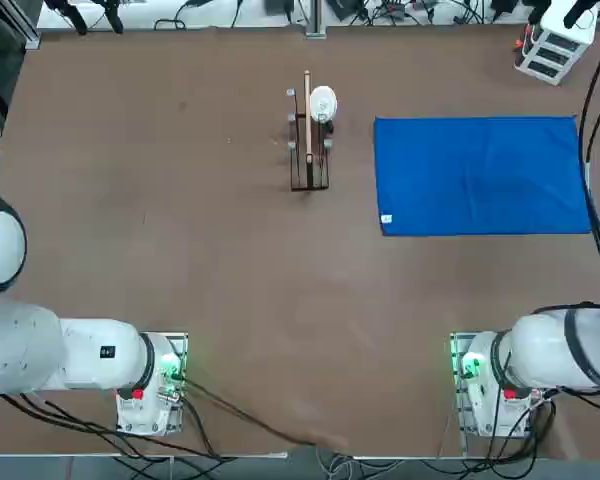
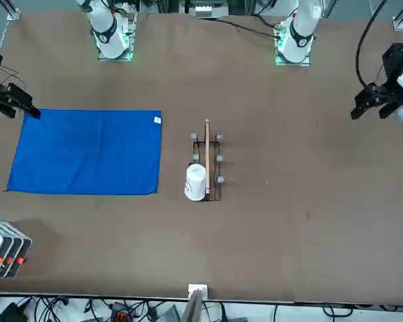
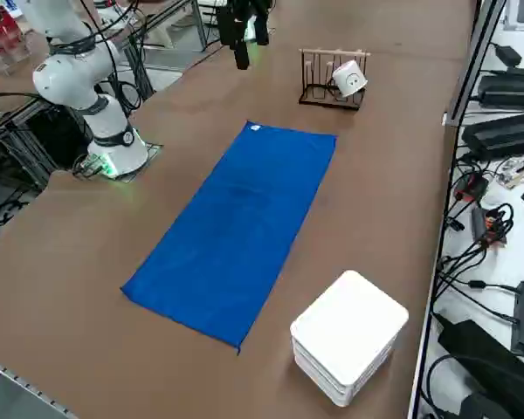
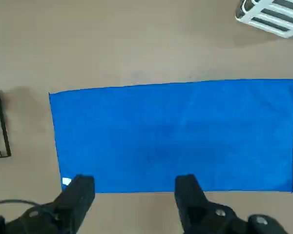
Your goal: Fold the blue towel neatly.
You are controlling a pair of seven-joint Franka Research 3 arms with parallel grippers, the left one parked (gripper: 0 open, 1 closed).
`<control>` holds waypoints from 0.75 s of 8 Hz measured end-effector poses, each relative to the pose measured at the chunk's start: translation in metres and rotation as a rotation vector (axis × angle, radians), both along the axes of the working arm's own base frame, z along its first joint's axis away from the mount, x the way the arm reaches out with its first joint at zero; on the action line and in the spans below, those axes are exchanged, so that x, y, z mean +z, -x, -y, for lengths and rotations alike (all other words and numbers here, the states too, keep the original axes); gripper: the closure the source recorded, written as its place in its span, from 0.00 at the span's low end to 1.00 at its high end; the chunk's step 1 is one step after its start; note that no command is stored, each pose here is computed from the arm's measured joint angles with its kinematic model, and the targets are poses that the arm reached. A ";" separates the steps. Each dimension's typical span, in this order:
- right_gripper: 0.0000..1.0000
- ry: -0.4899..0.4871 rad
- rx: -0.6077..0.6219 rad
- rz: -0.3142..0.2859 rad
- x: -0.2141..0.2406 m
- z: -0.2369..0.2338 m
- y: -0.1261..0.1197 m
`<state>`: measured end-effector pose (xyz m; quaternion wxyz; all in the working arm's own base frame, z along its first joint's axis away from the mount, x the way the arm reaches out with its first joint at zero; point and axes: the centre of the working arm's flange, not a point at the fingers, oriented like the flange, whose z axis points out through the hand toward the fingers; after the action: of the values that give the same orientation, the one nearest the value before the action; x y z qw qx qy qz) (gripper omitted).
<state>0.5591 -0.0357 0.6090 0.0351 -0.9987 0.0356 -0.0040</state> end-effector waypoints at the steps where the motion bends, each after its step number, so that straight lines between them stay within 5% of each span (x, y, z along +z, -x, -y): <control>1: 0.00 0.001 0.000 0.000 0.000 0.000 0.000; 4: 0.00 0.022 -0.037 -0.009 -0.002 0.023 0.002; 6: 0.00 0.043 -0.117 -0.026 -0.026 0.086 0.009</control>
<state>0.5504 -0.1218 0.5835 0.0131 -0.9954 0.0945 0.0059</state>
